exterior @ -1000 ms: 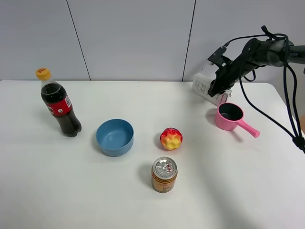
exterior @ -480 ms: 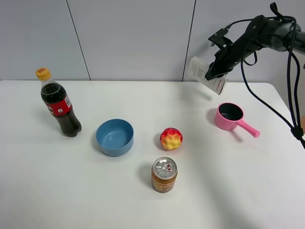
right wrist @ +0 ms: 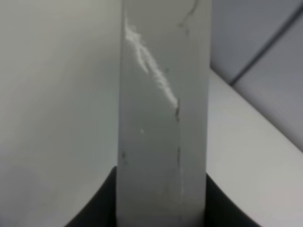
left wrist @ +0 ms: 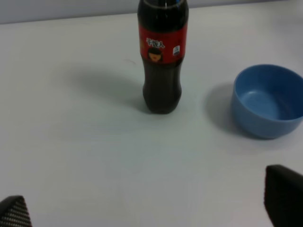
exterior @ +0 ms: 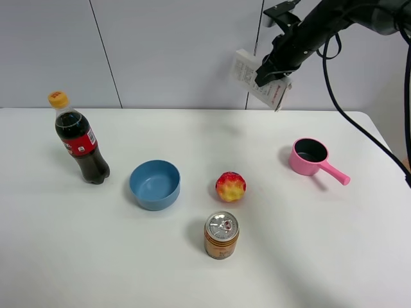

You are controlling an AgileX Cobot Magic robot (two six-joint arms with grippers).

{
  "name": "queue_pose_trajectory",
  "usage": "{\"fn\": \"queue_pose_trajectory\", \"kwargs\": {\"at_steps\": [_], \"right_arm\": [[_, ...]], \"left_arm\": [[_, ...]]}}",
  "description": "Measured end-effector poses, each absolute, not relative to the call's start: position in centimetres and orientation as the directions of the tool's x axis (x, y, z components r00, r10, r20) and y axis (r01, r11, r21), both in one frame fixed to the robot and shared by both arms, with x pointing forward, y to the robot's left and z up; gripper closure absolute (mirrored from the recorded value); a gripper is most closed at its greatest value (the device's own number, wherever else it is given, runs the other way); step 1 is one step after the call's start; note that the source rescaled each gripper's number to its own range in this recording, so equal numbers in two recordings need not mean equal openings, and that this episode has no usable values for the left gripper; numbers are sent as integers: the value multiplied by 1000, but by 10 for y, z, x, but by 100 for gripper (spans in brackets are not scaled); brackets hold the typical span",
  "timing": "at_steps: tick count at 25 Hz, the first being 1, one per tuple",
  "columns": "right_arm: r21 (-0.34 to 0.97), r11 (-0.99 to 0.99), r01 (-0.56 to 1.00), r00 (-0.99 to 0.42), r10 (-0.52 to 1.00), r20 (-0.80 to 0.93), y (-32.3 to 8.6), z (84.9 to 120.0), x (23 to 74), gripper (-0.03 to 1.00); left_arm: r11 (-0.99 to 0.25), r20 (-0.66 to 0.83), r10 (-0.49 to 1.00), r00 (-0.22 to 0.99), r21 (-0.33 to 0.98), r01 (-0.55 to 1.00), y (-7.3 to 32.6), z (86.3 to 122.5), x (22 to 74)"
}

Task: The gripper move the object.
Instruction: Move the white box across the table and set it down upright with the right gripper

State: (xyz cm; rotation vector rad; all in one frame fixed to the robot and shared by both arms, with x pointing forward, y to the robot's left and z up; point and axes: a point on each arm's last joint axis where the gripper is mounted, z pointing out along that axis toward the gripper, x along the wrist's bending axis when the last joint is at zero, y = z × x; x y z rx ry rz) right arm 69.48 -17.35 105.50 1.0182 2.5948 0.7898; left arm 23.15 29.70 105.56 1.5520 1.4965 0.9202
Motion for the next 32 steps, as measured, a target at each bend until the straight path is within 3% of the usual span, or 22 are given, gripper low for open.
{"fn": "queue_pose_trajectory", "kwargs": {"at_steps": [10,16,23,32], "right_arm": [[425,659,621,-732,681,13,-88,1049,650,96],[340,666,664,-715,698,30,-69,1027,618,96],[461,545,700,-628,778,33,-94,1025,568,96],[478,476,738,-546,838,8,-162,1003,499,96]], "left_arm": [[-6,-15,999,46,899,437,297,1056,232],[-6,-15,999,46,899,437,297,1056,232],[-6,-15,999,46,899,437,297,1056,232],[-6,-15,999,46,899,437,297,1056,232]]}}
